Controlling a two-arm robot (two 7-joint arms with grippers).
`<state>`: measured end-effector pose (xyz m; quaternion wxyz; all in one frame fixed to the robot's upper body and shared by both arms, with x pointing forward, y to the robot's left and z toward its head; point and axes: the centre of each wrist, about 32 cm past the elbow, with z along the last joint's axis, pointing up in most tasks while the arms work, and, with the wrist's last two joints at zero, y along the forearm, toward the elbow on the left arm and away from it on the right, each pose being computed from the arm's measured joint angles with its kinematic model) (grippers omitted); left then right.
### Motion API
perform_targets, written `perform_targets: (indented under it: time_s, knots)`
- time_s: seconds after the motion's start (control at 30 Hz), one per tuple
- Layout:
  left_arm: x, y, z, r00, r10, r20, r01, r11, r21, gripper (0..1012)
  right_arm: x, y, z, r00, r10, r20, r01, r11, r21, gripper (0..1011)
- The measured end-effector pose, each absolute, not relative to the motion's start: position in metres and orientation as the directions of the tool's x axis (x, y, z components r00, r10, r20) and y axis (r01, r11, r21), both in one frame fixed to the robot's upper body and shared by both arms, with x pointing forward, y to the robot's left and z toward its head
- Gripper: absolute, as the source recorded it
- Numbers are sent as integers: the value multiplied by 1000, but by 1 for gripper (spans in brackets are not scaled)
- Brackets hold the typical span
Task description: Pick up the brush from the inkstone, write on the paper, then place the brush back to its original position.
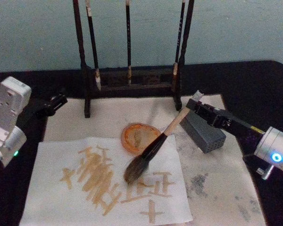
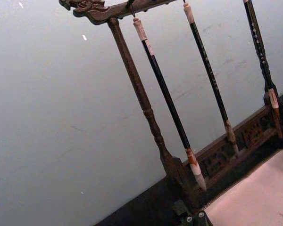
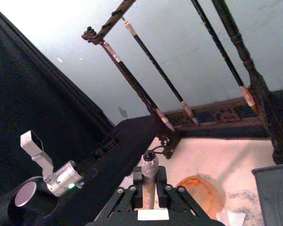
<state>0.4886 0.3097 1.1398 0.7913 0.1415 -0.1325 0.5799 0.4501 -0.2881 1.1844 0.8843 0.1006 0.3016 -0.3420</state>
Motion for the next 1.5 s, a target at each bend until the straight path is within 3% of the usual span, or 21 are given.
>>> perform_targets:
  time_s: [0.97, 1.5]
  knots:
    - [489, 310, 1140, 292, 880, 374, -955, 287, 70, 1000, 442, -313, 1194, 569, -570, -593, 709, 705, 2, 175]
    - [489, 310, 1140, 292, 880, 374, -955, 287, 70, 1002, 442, -291, 1191, 610, -514, -604, 659, 752, 26, 175]
